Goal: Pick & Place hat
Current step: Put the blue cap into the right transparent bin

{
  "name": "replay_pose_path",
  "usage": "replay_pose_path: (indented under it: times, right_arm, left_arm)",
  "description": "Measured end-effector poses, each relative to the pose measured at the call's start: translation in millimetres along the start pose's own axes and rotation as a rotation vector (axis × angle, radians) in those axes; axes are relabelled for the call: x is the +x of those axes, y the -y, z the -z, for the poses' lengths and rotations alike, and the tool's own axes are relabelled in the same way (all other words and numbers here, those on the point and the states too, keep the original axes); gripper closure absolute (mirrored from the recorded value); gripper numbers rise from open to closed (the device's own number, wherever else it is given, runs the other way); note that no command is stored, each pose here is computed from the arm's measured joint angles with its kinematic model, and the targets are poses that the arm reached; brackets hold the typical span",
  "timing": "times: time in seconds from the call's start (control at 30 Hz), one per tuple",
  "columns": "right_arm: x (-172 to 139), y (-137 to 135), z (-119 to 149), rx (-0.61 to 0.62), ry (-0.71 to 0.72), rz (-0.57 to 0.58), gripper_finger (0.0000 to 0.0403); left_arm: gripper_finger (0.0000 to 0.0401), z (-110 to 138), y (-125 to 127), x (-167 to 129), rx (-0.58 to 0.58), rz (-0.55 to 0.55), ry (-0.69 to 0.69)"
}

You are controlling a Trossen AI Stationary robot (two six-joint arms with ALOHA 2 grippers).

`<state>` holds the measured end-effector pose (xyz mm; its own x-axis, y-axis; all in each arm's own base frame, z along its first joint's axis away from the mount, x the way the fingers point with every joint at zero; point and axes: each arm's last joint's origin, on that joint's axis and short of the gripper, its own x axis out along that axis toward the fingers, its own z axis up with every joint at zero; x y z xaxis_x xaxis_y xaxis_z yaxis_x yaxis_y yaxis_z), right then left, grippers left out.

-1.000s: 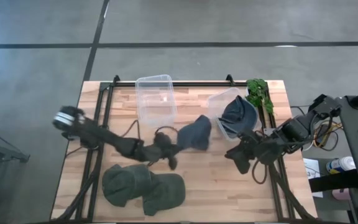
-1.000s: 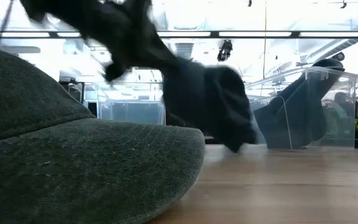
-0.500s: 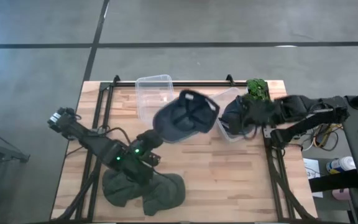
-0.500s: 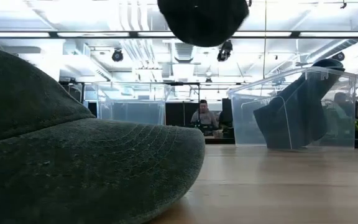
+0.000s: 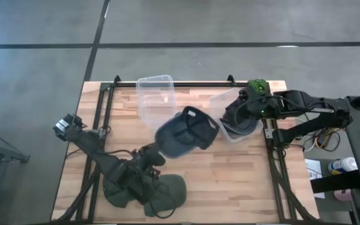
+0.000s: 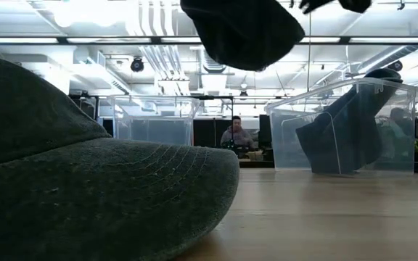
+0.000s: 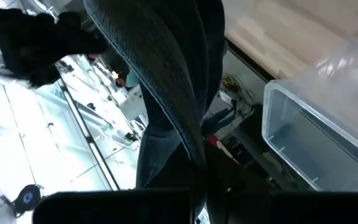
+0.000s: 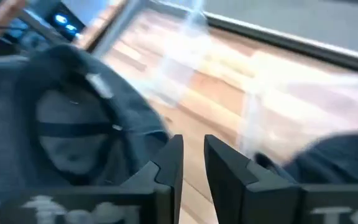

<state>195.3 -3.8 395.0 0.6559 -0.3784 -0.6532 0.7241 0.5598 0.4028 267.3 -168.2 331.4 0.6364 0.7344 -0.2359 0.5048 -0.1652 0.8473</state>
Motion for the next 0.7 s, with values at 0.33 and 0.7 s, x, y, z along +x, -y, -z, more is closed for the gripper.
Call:
replay_pose_path:
  times: [0.33,0.7]
  right_arm:
    - [46,-19,14,-0.01,-0.296,-0.062,0.0345]
    - [94,-74,1,-0.092,-0.264,-0.438,0.0345]
  left_arm:
    - [0.0391,2,-2,2,-0.014,-0.007,-0.017]
    - [0.039,2,-2,3,-0.019,0.002,-0.011]
